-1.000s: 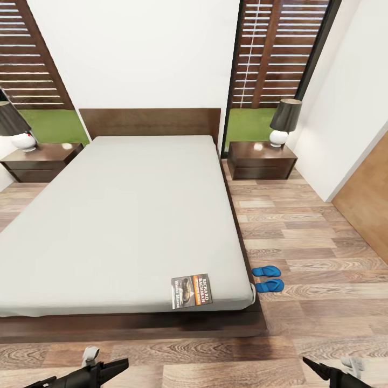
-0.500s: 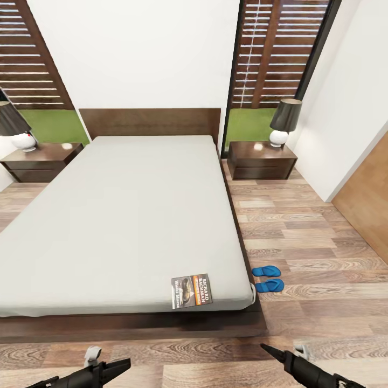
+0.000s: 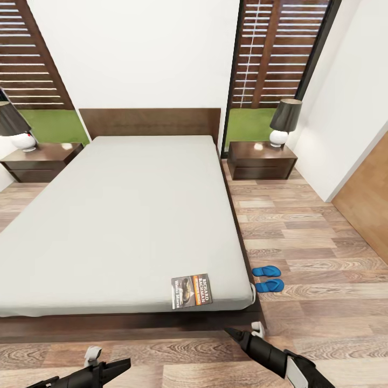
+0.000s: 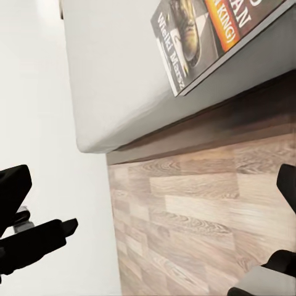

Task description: In the bedroom, move the book from the bed onto either nightstand, and place the two sandals side by side next to the bed.

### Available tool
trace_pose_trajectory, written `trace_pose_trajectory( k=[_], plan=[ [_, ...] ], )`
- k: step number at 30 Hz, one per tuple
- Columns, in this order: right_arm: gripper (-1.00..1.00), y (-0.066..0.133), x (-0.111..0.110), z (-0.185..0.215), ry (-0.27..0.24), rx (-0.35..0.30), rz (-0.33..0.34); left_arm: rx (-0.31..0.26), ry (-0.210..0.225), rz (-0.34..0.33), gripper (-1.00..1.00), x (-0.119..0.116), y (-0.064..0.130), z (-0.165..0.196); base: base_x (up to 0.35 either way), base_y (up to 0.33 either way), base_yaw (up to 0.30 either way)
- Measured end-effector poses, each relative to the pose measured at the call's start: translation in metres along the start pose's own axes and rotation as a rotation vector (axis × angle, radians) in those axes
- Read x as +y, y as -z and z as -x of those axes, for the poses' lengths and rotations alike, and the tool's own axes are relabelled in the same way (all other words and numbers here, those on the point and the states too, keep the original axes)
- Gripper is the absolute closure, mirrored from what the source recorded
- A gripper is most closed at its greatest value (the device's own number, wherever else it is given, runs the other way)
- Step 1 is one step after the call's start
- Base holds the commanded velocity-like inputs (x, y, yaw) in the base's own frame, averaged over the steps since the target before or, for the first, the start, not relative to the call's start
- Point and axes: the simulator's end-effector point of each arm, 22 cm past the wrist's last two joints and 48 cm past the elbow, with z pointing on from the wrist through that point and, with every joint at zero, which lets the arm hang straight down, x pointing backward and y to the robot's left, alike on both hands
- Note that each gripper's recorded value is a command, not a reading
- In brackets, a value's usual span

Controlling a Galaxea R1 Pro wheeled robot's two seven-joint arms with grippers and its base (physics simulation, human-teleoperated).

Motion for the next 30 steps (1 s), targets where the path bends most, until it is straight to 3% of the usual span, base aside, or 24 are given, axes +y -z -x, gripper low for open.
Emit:
trace_pose_trajectory(
  k=[17, 22, 30],
  plan=[
    [-1.00, -0.001, 0.001, 0.001, 0.005, -0.001, 0.000, 0.001, 0.001, 0.001, -1.00, 0.000, 0.000, -0.001, 0.000, 0.000, 0.000],
    [-1.00, -0.005, 0.013, 0.013, 0.049, -0.011, 0.022, 0.002, 0.001, 0.001, -1.00, 0.000, 0.000, -0.001, 0.000, 0.000, 0.000],
    [-1.00, -0.015, 0.025, 0.000, 0.124, 0.071, 0.042, 0.002, 0.003, -0.005, -1.00, -0.001, -0.003, -0.002, 0.000, 0.000, 0.000]
  ],
)
